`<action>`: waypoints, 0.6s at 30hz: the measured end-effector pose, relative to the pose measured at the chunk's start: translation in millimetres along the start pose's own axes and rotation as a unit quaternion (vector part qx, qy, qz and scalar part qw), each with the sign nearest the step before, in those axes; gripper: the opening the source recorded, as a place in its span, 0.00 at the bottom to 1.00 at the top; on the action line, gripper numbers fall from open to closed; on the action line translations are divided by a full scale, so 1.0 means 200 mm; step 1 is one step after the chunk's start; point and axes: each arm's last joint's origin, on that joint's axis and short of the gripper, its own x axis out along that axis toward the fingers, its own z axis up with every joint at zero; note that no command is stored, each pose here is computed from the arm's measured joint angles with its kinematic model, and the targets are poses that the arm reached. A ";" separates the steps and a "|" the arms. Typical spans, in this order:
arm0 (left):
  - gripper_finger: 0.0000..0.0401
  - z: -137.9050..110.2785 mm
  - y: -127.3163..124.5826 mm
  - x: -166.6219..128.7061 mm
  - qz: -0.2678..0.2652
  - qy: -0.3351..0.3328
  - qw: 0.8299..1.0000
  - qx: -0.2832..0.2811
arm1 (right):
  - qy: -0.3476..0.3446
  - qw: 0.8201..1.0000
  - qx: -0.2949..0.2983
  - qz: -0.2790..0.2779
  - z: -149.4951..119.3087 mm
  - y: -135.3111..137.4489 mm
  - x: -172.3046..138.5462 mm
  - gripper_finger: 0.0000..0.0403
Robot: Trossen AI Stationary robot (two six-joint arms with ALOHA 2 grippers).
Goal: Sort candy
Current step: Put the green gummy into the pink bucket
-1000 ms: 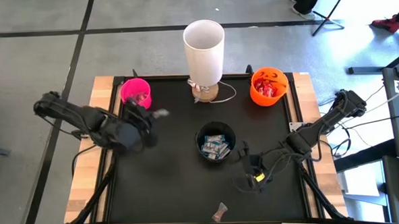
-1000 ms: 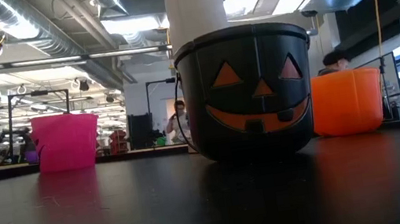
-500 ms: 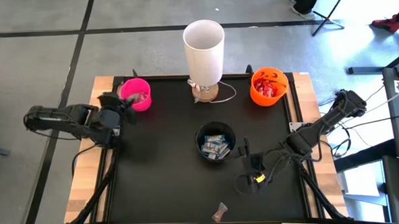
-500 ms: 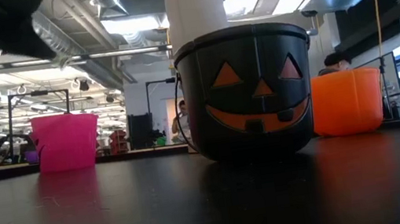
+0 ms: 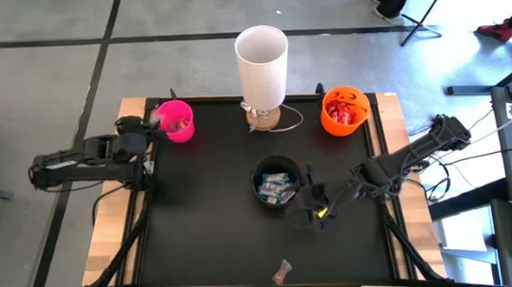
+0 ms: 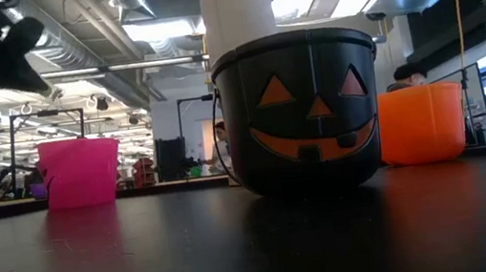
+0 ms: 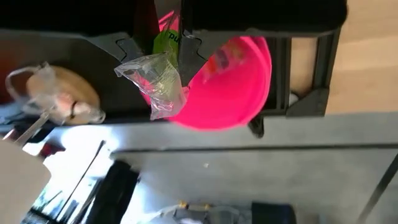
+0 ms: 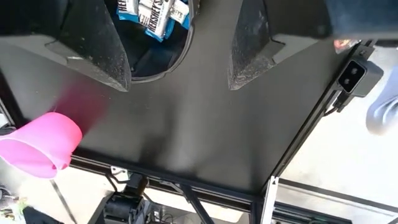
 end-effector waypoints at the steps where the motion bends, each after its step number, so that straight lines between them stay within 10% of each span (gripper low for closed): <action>1: 0.06 -0.01 0.00 0.01 0.005 0.010 1.000 0.003 | 0.001 1.000 -0.002 0.004 0.00 -0.01 0.00 0.67; 18: 0.08 0.01 -0.13 0.34 0.093 0.124 0.987 0.036 | -0.005 0.999 -0.023 0.036 0.01 -0.03 0.01 0.67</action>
